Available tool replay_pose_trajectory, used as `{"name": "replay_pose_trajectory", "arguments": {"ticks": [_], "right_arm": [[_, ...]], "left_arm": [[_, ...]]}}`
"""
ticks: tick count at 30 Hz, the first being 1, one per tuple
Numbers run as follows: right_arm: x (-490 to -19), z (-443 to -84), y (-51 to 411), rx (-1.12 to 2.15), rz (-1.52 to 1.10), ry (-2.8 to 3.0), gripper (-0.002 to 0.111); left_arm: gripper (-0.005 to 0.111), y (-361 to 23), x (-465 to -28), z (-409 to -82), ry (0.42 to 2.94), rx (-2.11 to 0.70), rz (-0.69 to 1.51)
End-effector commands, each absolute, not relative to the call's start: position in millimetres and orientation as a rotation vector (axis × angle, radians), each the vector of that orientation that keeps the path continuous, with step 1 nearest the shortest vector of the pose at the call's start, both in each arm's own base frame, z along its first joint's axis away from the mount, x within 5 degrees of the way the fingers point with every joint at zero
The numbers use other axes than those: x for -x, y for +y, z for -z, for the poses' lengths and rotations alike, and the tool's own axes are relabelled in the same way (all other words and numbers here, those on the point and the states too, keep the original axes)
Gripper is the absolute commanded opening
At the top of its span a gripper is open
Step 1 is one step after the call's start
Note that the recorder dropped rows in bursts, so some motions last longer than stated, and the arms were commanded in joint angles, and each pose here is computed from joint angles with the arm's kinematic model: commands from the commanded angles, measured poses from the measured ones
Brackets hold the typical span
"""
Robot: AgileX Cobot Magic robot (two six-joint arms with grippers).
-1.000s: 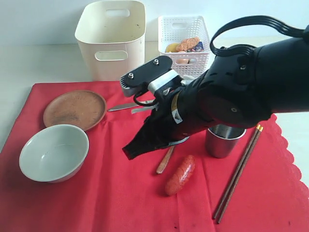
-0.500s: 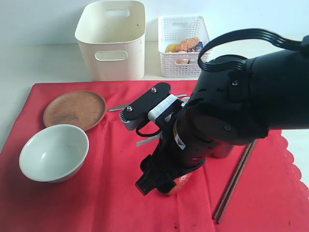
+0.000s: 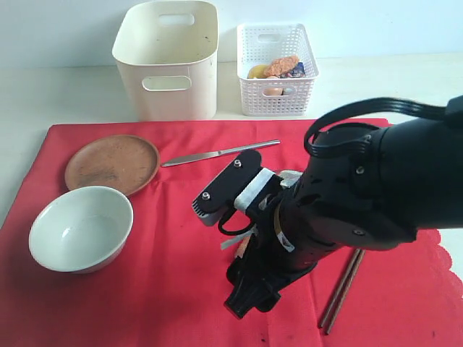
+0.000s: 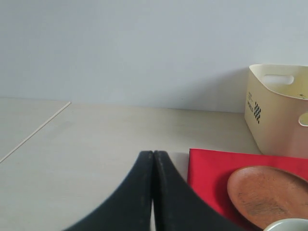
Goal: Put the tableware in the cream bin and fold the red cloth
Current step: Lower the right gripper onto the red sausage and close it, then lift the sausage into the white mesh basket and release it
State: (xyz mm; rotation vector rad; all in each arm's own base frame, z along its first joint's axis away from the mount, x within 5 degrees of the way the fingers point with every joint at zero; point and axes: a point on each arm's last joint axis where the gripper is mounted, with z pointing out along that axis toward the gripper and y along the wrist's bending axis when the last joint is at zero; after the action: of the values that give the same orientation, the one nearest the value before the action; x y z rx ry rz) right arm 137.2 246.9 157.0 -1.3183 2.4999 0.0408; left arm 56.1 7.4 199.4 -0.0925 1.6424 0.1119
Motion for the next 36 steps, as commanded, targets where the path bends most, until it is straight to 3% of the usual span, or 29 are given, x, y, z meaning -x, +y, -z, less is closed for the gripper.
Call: {"name": "replay_pose_trajectory", "arguments": {"ticks": [1, 17, 28, 33, 36], "right_arm": [[-138.2, -139.5, 256.0, 1.371, -0.101, 2.442, 0.076], [-150.9, -114.7, 248.5, 1.36, 0.172, 2.434, 0.076], [-155.0, -183.6, 239.1, 1.4, 0.242, 2.282, 0.076], [-142.2, -183.4, 232.9, 1.682, 0.244, 2.284, 0.075], [-140.9, -172.9, 232.4, 2.009, 0.321, 2.121, 0.064]], "left_arm": [[0.001, 7.4, -55.8, -199.1, 1.636, 0.104, -0.103], [0.001, 7.4, -55.8, -199.1, 1.636, 0.104, -0.103], [0.001, 7.4, -55.8, -199.1, 1.636, 0.104, -0.103], [0.001, 7.4, -55.8, -199.1, 1.636, 0.104, -0.103], [0.001, 7.4, -55.8, -199.1, 1.636, 0.104, -0.103]]}}
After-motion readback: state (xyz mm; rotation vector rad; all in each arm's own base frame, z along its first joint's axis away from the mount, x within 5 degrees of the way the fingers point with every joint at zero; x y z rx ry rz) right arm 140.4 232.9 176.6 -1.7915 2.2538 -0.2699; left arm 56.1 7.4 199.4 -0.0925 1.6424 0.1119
